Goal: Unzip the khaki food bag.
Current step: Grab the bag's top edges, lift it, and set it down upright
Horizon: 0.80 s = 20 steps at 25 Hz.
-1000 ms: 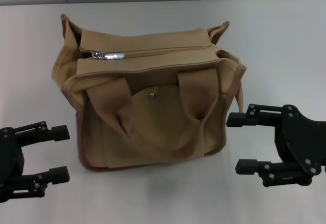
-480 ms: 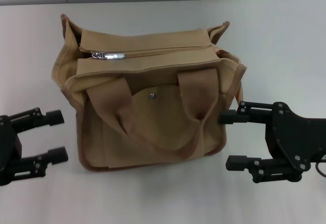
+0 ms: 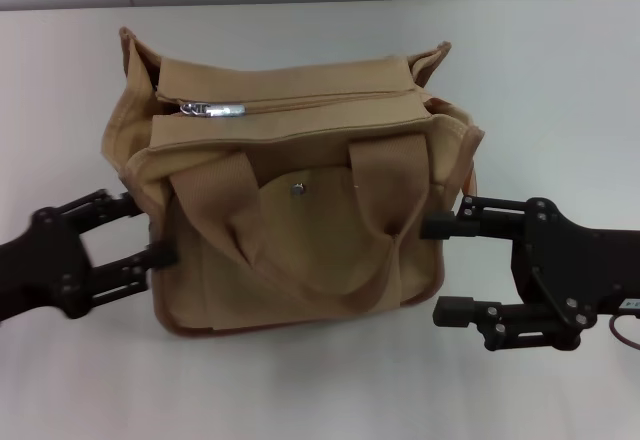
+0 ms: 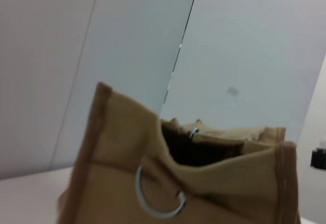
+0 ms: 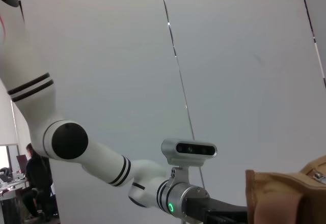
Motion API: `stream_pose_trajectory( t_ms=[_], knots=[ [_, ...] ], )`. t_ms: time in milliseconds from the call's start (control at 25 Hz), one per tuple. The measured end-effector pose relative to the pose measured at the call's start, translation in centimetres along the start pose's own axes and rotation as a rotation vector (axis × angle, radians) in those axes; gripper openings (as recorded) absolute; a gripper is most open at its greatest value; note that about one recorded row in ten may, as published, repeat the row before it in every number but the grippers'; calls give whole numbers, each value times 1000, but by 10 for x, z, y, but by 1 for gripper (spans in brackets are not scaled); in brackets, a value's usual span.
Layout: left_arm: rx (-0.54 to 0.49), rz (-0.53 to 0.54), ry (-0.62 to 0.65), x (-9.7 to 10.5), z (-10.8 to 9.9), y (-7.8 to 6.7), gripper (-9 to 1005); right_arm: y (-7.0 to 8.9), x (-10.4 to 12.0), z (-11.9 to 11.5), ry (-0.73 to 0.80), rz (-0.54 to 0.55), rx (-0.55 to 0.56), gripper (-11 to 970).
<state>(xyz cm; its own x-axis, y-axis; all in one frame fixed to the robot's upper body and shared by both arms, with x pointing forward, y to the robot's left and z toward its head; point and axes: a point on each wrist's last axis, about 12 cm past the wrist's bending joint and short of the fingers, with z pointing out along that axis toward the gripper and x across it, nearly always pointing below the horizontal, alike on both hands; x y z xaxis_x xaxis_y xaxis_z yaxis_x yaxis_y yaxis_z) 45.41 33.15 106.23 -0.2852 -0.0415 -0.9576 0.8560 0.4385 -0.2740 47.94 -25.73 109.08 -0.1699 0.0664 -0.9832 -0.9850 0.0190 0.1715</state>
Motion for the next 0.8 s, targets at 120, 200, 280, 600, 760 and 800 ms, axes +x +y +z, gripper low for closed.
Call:
stream_pose_trajectory(
  t_ms=[120,200,280,600,760,800],
  knots=[
    [15,27,-13,2,15,-1,813,-1,1,2,-3,9,1,741],
    [0,54,-1,3,22,1,782,-1,2,3,-5,16,5,741],
    [-24,75,12,5,24,4,721,-1,4,3,-2,21,16,741],
    [-27,170,11,6,24,3,427,0,8,3,-7,40,30,742],
    [-26,209,9,6,24,3,249,0,9,3,-7,42,31,742],
    [-26,212,9,6,25,3,242,1,9,3,-7,42,32,742]
  ],
)
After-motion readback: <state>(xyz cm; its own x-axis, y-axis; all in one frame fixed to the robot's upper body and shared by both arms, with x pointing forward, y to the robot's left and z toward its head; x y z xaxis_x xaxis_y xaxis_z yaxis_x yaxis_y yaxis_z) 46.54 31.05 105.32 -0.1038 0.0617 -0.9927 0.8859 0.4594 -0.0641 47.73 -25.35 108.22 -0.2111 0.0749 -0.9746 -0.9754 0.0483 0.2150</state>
